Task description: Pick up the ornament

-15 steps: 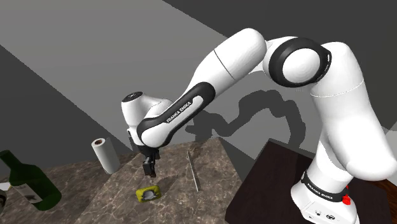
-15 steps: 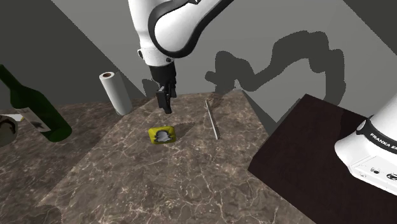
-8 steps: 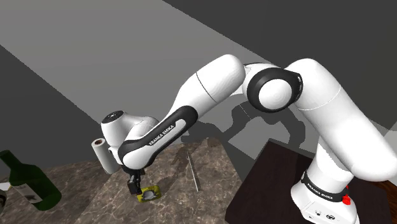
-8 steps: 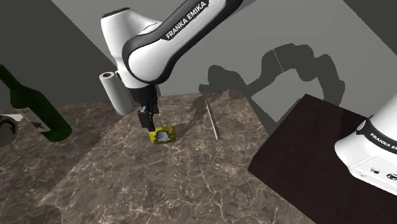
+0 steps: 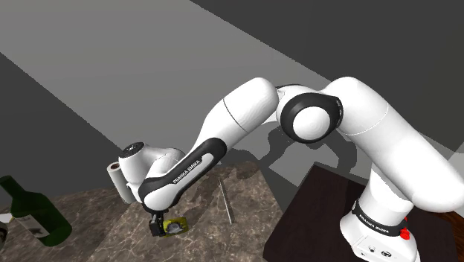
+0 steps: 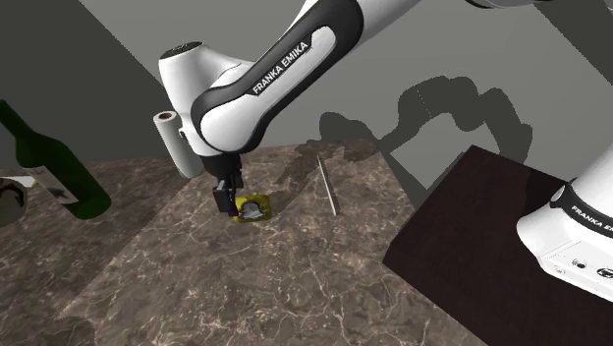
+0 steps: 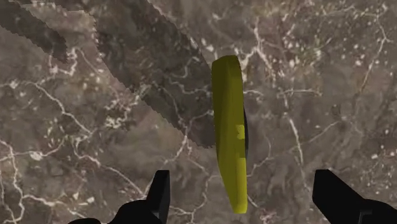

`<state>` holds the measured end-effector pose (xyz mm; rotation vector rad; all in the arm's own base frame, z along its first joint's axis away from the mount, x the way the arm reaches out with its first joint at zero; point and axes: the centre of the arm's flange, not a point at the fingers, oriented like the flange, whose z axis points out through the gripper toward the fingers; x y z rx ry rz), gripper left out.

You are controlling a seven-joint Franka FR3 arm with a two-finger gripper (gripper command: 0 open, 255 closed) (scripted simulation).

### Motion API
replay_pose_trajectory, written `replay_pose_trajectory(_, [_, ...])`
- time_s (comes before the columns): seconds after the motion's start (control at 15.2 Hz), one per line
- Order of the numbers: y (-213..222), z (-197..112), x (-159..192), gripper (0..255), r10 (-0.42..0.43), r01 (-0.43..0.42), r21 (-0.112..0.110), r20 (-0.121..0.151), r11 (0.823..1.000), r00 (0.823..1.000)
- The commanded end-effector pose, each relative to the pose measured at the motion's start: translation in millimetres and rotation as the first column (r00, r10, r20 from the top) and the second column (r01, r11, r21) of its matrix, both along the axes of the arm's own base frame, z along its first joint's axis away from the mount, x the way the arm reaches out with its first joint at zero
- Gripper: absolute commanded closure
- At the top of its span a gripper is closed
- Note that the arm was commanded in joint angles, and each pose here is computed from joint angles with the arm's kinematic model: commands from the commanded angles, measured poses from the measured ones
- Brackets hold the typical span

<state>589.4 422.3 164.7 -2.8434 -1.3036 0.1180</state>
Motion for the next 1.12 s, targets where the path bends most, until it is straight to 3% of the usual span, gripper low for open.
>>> replay_pose_trajectory(0.0, [-1, -4, 0, 0, 0.0, 0.0, 0.0, 0.0, 1.0, 1.0])
replay_pose_trajectory(0.07, [-1, -5, 0, 255, 0.0, 0.0, 0.0, 0.001, 1.0, 1.0])
replay_pose_trajectory(0.66, [-1, -4, 0, 255, 0.0, 0.0, 0.0, 0.0, 1.0, 1.0])
replay_pose_trajectory(1.06, [-1, 27, 0, 255, 0.0, 0.0, 0.0, 0.0, 1.0, 1.0])
